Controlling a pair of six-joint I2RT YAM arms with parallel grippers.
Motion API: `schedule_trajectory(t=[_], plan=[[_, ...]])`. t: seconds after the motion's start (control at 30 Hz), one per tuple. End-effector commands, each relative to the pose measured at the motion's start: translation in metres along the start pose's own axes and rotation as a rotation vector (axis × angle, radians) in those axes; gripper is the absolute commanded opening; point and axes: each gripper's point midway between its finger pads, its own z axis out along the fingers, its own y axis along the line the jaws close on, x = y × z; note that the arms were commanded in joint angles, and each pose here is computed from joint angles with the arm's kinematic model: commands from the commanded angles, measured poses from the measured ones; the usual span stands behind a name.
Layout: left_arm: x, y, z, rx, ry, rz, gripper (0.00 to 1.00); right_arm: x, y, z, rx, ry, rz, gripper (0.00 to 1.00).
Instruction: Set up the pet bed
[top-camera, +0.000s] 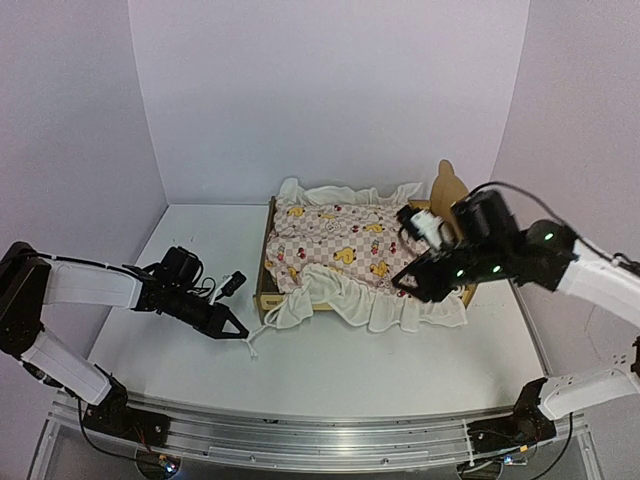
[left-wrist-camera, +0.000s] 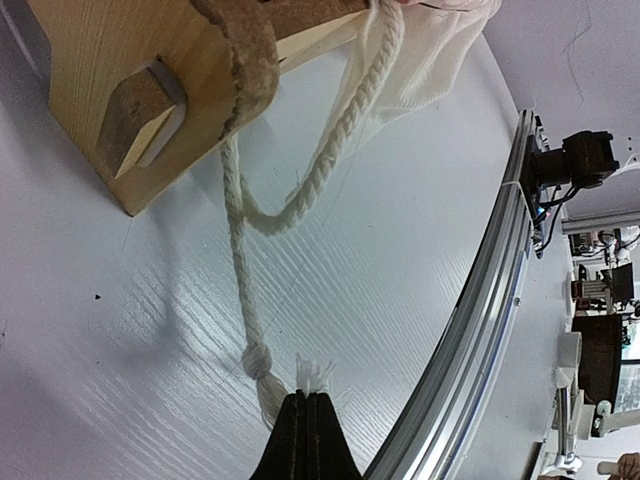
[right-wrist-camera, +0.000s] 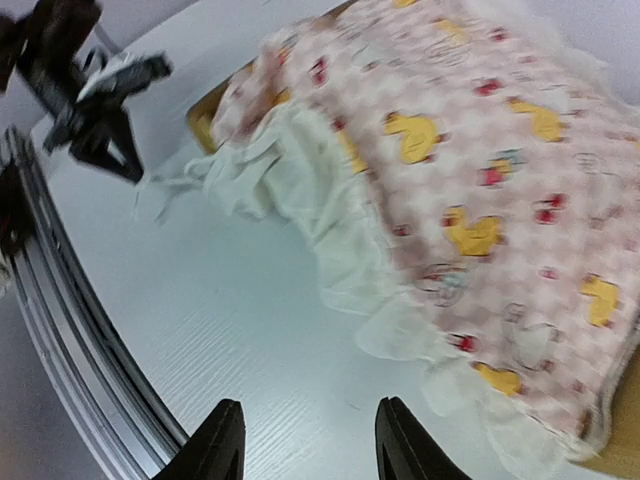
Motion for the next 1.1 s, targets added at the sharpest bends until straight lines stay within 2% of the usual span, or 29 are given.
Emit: schedule_trajectory(t=[0.0, 0.17, 0.3, 0.37, 0.57, 0.77, 0.9, 1.07], plan=[[-0.012, -0.004, -0.007, -0.003, -0.05, 0.028, 0.0, -0.002, 0.079, 0.076, -0.234, -0.216, -0.241, 0.43], [-0.015, -0.007, -0.009, 0.013, -0.067, 0.042, 0.0, 0.037, 0.112, 0.155, -0.205, -0.123, -0.363, 0.38], [-0.013, -0.006, -0.008, 0.014, -0.076, 0.031, 0.0, 0.049, 0.135, 0.202, -0.197, -0.144, -0.411, 0.39], [-0.013, -0.006, -0.008, 0.016, -0.078, 0.024, 0.0, 0.039, 0.146, 0.216, -0.222, -0.206, -0.36, 0.39], [-0.015, -0.019, -0.01, 0.082, -0.073, -0.008, 0.0, 0.022, 0.155, 0.263, -0.197, -0.274, -0.179, 0.37], [-0.014, -0.025, -0.012, 0.107, -0.065, -0.014, 0.0, 0.015, 0.141, 0.287, -0.074, -0.332, -0.16, 0.35], [-0.019, -0.027, -0.013, 0.117, -0.079, 0.0, 0.0, 0.019, 0.138, 0.3, -0.048, -0.326, -0.149, 0.24], [-0.028, -0.039, -0.016, 0.171, -0.093, 0.035, 0.0, 0.022, 0.138, 0.307, -0.06, -0.32, -0.059, 0.02]])
